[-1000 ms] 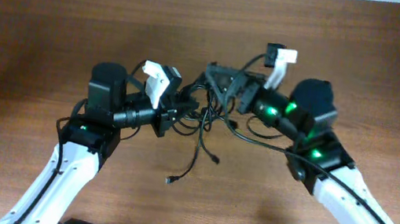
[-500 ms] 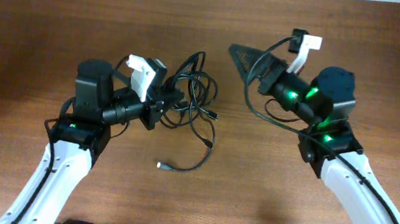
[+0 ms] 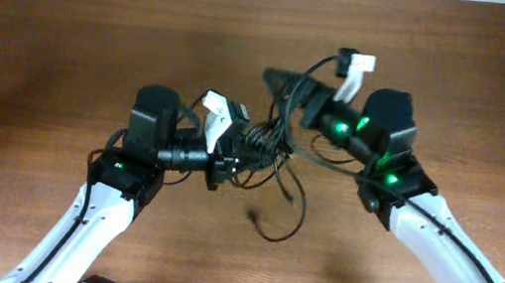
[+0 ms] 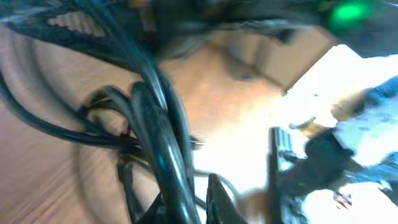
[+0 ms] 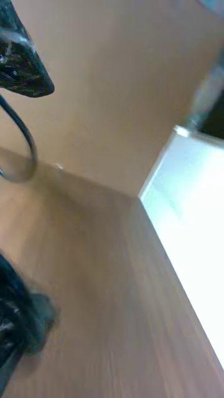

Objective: Untangle cables

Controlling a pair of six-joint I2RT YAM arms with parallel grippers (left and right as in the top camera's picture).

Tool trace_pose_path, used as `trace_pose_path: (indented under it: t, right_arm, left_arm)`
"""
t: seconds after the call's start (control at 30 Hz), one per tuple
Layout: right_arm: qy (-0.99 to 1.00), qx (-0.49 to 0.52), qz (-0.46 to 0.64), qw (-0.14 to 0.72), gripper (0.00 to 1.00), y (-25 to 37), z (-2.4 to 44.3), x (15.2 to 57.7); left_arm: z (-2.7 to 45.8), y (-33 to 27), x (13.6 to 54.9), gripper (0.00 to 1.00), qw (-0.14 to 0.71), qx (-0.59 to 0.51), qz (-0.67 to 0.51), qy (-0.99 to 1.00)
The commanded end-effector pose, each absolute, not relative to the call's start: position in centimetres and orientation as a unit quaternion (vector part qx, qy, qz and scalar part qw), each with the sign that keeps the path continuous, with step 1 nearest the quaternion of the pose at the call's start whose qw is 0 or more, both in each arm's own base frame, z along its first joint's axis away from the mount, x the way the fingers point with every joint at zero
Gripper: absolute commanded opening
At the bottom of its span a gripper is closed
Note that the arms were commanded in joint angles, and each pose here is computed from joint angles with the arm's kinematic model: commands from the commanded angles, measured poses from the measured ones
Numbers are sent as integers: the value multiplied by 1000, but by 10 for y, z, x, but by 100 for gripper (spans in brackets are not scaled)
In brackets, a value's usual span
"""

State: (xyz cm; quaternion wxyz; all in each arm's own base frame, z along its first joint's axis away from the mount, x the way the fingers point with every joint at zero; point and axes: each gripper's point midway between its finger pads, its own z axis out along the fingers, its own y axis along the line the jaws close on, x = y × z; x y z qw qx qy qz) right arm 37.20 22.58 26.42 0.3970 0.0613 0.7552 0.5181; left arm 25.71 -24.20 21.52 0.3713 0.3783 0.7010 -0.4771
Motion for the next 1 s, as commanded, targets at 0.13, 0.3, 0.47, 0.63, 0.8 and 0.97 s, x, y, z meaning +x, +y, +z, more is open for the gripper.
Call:
trace_pose_path:
  t: [0.13, 0.3, 0.47, 0.63, 0.8, 0.97]
  right_arm:
    - [773, 232, 369, 462, 99, 80, 219, 435]
    - [810, 367, 277, 365, 99, -3, 150, 407]
    - [838, 100, 408, 349, 98, 61, 179, 381]
    - [843, -33, 427, 325, 99, 110, 175, 354]
    - [799, -145, 407, 418, 98, 159, 208, 370]
    - [798, -143, 335, 480, 99, 182, 216, 387]
  left_arm:
    - [257, -248, 190, 0, 318, 469, -601, 564]
    - [240, -250, 222, 0, 353, 434, -537, 632]
    - [225, -237, 280, 0, 387, 295, -456, 745]
    - [256, -241, 291, 0, 428, 275, -478, 716]
    - [259, -249, 269, 0, 389, 306, -523, 694]
    - [267, -254, 241, 0, 347, 351, -571, 656]
